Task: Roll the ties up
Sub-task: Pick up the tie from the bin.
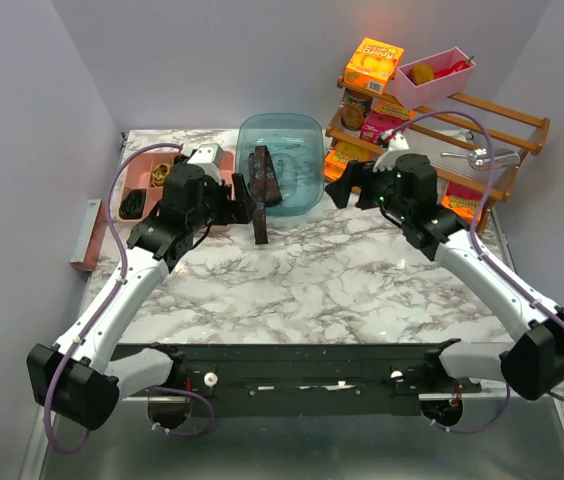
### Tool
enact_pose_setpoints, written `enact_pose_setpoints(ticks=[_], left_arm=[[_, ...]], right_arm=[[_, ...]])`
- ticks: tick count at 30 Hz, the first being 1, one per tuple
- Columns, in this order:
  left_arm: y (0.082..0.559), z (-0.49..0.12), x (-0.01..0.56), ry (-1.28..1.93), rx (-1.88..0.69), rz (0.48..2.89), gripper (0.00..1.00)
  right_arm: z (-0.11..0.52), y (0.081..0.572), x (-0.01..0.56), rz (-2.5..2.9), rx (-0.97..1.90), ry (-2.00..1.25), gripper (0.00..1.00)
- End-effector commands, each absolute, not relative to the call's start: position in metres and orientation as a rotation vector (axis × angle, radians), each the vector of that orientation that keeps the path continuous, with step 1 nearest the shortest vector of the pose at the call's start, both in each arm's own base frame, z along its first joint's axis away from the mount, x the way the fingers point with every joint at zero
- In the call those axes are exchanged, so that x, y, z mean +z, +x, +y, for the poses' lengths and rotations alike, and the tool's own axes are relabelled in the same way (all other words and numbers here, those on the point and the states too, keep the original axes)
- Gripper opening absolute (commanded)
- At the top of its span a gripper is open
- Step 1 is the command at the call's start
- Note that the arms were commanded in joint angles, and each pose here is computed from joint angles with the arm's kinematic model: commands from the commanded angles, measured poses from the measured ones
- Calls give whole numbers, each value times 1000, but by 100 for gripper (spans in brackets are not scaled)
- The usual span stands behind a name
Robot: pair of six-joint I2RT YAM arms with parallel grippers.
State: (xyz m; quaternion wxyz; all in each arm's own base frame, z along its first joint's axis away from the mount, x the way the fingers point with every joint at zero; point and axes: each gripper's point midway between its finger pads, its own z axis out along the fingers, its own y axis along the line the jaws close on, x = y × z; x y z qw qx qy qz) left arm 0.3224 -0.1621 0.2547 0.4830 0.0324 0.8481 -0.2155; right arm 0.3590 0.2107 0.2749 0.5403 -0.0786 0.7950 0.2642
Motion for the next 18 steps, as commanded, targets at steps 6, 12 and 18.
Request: enact_pose_setpoints(ticks=[6,12,18], left_arm=[[315,-179,221,47,-700,2164,99],[317,-167,219,29,-676,2162,99],[318,-148,221,12,-630,2154,99]], right_arm=[[316,344,196,2032,835,-522,100],[357,342,163,2034,1036,-558,100],[390,338,150,2018,1183,-570,100]])
